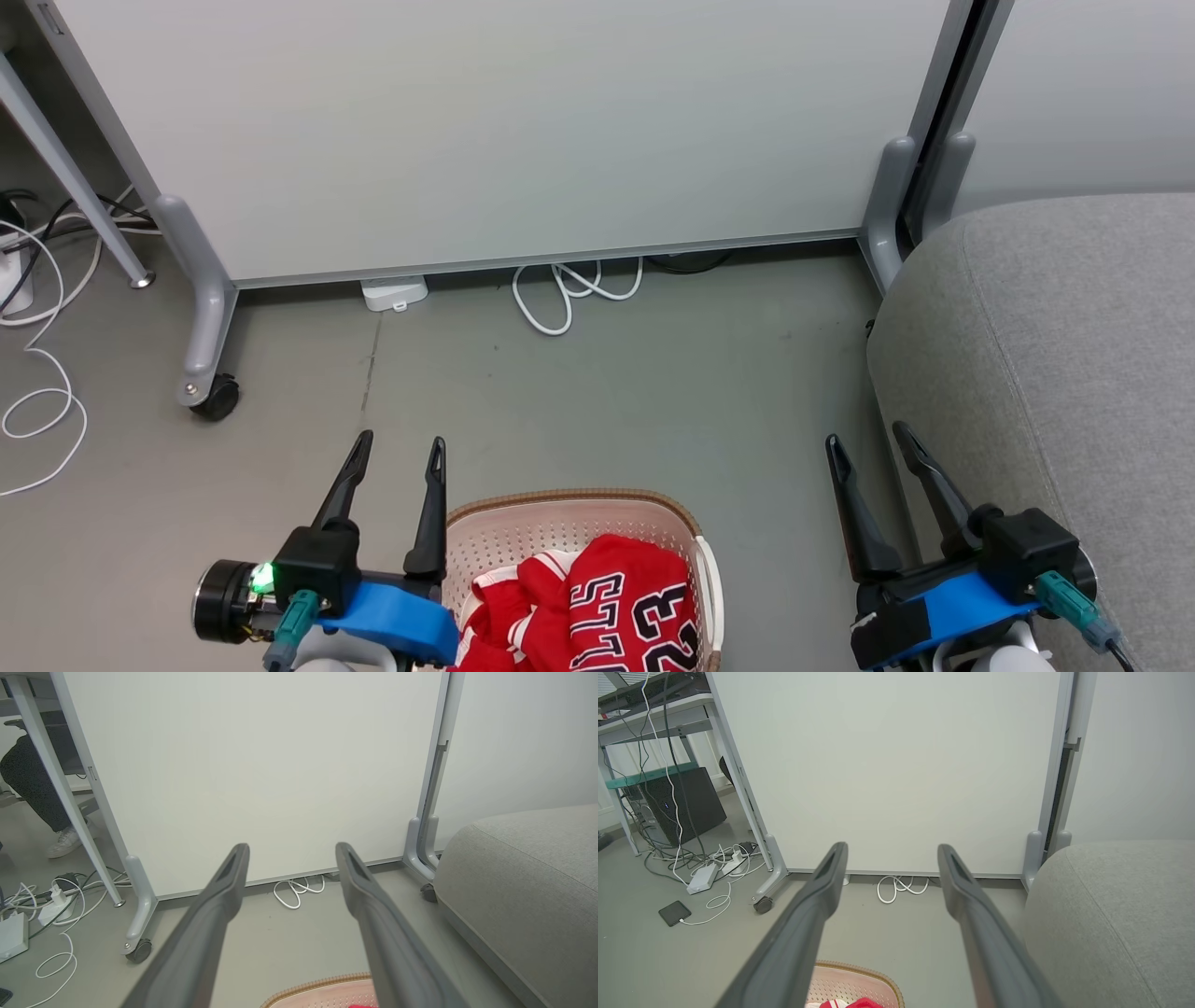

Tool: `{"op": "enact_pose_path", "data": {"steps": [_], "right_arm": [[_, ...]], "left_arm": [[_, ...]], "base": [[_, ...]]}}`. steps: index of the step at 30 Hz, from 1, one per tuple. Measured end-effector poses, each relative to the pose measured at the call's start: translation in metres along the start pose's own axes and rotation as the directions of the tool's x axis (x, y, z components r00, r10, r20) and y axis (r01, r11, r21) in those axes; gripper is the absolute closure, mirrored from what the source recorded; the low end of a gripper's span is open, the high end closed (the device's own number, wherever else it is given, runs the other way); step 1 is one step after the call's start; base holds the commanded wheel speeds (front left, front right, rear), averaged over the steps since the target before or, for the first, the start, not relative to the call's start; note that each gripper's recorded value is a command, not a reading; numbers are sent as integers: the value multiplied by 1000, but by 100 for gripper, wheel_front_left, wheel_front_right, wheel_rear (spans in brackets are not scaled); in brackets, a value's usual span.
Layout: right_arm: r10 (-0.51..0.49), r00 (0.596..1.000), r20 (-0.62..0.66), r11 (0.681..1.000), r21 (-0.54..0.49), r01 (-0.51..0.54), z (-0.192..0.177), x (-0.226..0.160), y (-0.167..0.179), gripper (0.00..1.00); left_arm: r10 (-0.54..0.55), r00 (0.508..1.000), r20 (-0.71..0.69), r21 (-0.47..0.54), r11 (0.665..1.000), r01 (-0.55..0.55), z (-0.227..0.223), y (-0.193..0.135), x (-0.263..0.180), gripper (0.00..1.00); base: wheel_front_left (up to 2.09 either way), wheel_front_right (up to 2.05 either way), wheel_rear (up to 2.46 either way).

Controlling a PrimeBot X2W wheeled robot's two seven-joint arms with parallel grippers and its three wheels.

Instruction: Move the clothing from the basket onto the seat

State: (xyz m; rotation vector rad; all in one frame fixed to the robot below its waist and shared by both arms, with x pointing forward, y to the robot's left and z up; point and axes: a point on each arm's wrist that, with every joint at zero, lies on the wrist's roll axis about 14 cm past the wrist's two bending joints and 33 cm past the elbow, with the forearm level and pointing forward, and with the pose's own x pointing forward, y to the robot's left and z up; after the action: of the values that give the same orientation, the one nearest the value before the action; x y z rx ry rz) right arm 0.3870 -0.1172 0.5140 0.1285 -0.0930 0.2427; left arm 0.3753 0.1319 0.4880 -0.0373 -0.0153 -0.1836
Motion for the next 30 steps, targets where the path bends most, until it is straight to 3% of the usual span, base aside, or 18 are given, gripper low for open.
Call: {"op": "enact_pose_path", "data": {"steps": [15,22,30], "right_arm": [[-30,999,-16,1000,-6,30,-9,20,-17,0],[-65,997,-36,998,-11,65,-22,37,-35,0],[-116,990,-79,993,-17,115,-47,53,-62,0]], "left_arm": [[-146,988,-48,59,987,148,-12,-20,58,0],[-214,958,-190,62,971,230,-62,-29,91,0],[-308,857,-412,9,940,341,-149,-44,102,0]], "base": [[0,0,0],[0,0,0],[0,0,0]]}}
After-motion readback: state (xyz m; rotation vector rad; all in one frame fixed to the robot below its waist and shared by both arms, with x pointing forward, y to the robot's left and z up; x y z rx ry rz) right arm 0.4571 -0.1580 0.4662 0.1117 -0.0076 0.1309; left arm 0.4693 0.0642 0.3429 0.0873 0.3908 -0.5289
